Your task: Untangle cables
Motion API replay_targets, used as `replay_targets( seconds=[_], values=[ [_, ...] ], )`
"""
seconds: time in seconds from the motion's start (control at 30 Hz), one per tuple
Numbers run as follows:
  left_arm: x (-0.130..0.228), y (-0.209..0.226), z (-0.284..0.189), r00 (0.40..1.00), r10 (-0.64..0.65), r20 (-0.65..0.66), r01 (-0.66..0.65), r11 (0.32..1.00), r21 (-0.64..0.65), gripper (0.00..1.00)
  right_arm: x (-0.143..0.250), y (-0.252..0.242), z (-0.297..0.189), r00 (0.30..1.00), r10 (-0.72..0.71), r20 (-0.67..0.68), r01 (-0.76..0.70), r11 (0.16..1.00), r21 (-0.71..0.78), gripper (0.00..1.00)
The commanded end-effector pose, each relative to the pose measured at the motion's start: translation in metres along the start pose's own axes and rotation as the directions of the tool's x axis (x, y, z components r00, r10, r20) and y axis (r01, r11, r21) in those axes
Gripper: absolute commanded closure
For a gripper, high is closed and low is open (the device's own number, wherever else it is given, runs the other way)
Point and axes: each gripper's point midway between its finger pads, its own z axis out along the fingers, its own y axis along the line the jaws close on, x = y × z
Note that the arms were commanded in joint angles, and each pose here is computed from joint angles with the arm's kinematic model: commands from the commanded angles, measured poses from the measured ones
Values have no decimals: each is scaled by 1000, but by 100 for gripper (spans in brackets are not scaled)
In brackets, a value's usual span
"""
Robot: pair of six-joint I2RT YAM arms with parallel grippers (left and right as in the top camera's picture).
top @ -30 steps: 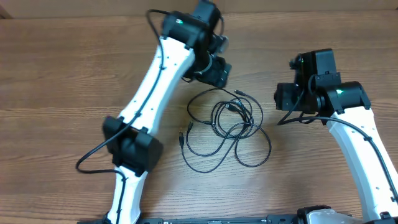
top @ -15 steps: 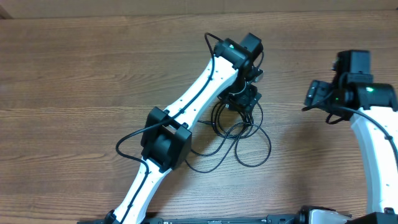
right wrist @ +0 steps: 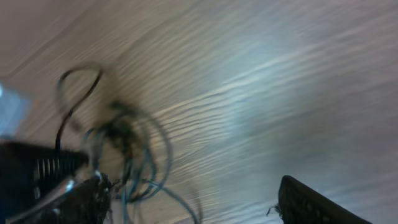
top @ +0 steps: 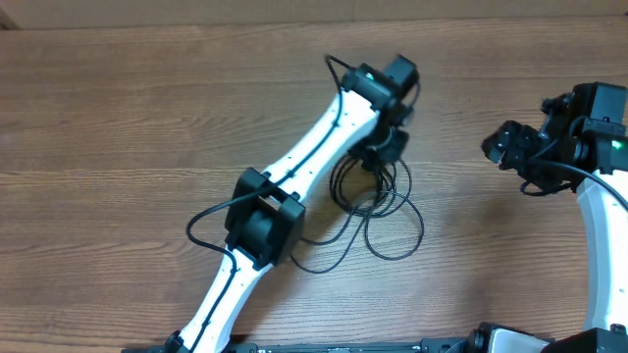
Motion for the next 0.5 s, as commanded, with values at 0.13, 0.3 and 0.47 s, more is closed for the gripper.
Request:
replay_targets(
  seconds=[0.13, 0.3, 0.47],
  values=[
    [-41, -1, -273, 814, -80, 575, -135, 937, 321, 96, 12, 74, 1, 970, -241, 17, 238, 942, -237, 13],
    [-12, -38, -373, 677, -50, 734, -388, 823, 414, 96, 13, 116, 9, 933, -352, 81, 359, 886, -295, 7],
    [4, -53, -405, 602, -11, 798, -458, 814, 357, 96, 19, 149, 21, 898, -425, 116, 438, 834, -335, 5]
  ],
)
